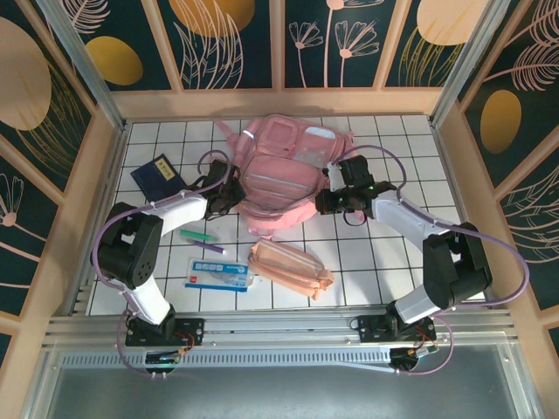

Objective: Pack books, pencil case, and school supplies into a backpack

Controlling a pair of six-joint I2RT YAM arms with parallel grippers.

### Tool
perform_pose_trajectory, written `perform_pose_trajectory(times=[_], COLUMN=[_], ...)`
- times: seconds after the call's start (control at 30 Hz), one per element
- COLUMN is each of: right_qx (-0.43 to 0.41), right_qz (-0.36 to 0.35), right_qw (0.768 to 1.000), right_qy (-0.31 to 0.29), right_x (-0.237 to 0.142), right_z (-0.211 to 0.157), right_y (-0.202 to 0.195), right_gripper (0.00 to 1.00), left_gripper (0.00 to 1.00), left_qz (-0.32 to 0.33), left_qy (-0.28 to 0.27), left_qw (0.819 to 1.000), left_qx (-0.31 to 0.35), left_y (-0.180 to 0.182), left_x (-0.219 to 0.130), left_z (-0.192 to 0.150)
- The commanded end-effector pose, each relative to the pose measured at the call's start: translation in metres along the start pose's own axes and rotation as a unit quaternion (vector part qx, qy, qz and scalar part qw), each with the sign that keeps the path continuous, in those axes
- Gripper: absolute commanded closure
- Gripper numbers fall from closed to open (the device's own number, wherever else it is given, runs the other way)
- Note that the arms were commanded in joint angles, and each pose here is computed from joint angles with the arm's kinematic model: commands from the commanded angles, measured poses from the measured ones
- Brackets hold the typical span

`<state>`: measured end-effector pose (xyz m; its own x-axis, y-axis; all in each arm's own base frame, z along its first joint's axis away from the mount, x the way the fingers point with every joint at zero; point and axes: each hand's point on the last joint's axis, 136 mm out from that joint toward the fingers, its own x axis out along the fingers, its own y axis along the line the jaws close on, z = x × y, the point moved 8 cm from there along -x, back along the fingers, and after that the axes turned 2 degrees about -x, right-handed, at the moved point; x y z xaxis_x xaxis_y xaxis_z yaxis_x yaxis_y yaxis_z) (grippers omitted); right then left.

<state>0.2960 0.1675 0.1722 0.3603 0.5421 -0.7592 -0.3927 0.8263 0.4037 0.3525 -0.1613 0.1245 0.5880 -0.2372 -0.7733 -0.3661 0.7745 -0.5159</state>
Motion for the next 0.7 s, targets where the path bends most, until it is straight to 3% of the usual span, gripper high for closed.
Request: perform_pose_trajectory(times=[0.0, 0.17, 0.33, 0.5, 0.67], right_qx=[-0.018, -0.029, -0.04, -0.023, -0.017], right_qz=[-0.011, -0.029, 0.011, 0.093, 0.109], right_qw=[0.999, 0.991, 0.982, 0.978, 0.979], right_qy=[0.029, 0.126, 0.187, 0.187, 0.171], right_x=[0.003, 0.014, 0.013, 0.012, 0.02], right_z=[-0.001, -0.023, -0.028, -0.008, 0.015], right_y=[0.011, 0.027, 0.048, 0.074, 0.082], right_gripper=[1.0, 1.0, 1.0, 1.0, 1.0], left_gripper=[1.0, 1.0, 1.0, 1.0, 1.0], left_qz=[-0.079, -0.102, -0.113, -0.136, -0.15], left_qy=[-0.01, -0.013, -0.015, 0.003, 0.0], left_qw=[0.996, 0.992, 0.991, 0.986, 0.98], left_qx=[-0.043, -0.072, -0.072, -0.098, -0.133], left_y=[-0.026, -0.04, -0.067, -0.086, -0.097], left_x=[-0.026, -0.041, -0.043, -0.042, -0.048], left_z=[0.009, 0.009, -0.019, -0.046, -0.058])
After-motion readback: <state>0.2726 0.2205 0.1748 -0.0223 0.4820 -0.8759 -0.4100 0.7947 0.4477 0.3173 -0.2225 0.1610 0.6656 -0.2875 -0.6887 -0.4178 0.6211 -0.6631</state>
